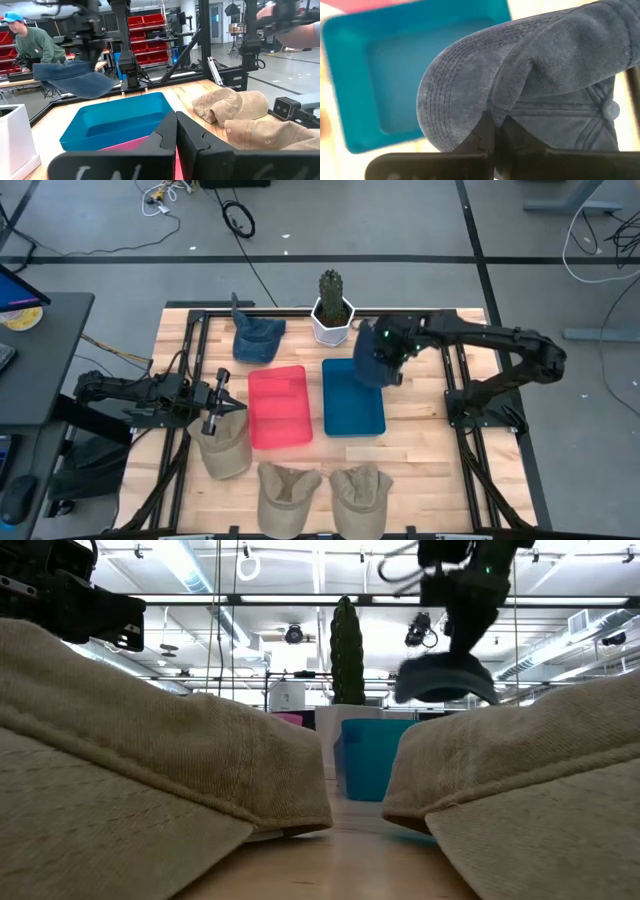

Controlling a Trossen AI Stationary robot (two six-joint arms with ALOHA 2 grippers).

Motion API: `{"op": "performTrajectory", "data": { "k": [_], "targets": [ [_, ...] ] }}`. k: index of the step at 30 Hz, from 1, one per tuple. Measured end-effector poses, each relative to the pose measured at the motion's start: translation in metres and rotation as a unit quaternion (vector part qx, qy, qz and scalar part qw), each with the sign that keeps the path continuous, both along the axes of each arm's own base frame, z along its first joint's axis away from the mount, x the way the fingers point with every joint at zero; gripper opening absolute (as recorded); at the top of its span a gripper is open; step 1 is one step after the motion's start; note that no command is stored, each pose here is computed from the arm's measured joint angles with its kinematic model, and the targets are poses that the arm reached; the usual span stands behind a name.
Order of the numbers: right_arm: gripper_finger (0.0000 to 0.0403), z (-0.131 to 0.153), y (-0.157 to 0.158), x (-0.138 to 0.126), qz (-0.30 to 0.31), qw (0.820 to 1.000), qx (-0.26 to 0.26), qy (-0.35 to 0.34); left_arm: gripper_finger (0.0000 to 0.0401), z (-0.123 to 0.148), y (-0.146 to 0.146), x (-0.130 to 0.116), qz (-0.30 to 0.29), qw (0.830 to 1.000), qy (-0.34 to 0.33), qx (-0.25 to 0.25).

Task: Pick & Place hat
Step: Put the right blue cap into the blue bin

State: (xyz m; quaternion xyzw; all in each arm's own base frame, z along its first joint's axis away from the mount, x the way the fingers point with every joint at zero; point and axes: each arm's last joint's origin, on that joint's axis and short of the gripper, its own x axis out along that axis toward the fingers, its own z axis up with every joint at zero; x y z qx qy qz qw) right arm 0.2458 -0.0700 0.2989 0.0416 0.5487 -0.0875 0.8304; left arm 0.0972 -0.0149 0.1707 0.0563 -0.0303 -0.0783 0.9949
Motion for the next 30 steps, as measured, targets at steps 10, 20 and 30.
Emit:
{"op": "performTrajectory", "data": {
  "k": [10, 20, 30],
  "targets": [
    [0.0, -0.012, 0.063, 0.035, 0.09, 0.995, 0.017, -0.033, 0.0003, 0.0, 0.0, 0.0, 0.0, 1.0, 0.0, 0.0],
    [0.0, -0.051, 0.09, 0.063, 0.119, 0.992, 0.036, 0.018, 0.0003, 0.0, 0.0, 0.0, 0.0, 1.0, 0.0, 0.0],
    [0.0003, -0.085, 0.092, 0.082, 0.13, 0.989, 0.057, 0.053, 0.0003, 0.0, 0.0, 0.0, 0.0, 1.0, 0.0, 0.0]
  ]
}}
